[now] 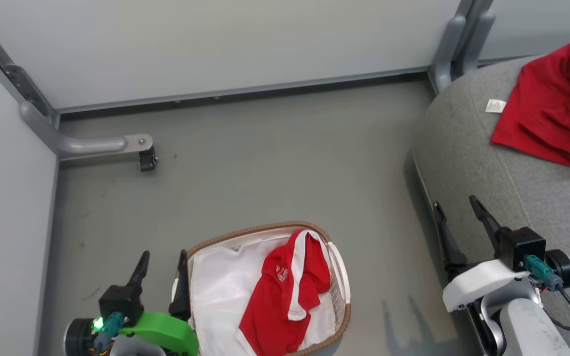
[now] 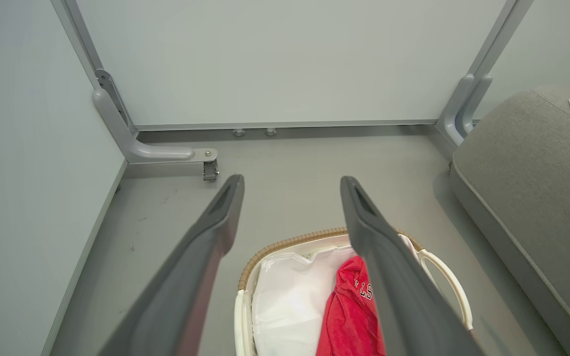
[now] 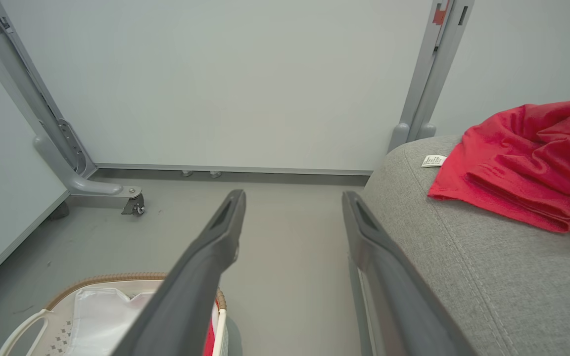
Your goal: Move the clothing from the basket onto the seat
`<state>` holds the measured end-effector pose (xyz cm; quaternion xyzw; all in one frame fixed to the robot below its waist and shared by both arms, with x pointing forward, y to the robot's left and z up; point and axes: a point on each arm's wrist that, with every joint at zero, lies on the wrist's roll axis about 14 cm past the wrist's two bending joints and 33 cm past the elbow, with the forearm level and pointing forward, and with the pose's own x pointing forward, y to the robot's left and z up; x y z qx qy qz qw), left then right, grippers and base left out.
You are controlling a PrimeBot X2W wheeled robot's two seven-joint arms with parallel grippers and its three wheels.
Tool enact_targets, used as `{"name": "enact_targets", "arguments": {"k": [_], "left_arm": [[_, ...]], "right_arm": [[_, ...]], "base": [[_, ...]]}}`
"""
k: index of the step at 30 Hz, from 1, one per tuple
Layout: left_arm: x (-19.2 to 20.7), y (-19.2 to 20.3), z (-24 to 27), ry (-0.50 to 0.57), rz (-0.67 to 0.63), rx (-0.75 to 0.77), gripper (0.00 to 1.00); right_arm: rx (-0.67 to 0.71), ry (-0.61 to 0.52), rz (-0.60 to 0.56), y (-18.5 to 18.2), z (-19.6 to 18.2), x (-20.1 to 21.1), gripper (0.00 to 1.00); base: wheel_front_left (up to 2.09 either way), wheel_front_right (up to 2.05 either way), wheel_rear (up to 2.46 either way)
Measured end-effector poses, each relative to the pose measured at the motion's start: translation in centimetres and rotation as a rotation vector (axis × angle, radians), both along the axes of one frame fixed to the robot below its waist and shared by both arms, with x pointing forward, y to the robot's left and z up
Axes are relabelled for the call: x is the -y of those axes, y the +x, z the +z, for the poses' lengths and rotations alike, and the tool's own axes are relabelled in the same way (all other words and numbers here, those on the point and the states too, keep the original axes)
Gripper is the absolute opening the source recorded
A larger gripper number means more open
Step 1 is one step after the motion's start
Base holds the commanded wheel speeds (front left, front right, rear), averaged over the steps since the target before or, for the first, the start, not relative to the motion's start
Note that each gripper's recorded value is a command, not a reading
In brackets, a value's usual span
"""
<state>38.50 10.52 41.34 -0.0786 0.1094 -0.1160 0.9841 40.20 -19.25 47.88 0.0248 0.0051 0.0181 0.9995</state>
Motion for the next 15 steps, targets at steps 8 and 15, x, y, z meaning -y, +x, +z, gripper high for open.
{"name": "enact_targets", "arguments": {"k": [8, 15], "left_arm": [[3.3, 1.4, -2.4, -0.019, -0.102, -0.065, 1.00], [6.4, 2.7, -4.7, -0.030, -0.200, -0.115, 1.00]], "right_arm": [[-0.017, -0.003, -0.005, 1.6, -0.9, 0.3, 1.00], [-0.032, -0.006, -0.021, 2.9, -1.8, 1.0, 1.00]], "base": [[0.00, 0.00, 0.00], [0.00, 0.00, 0.00]]}}
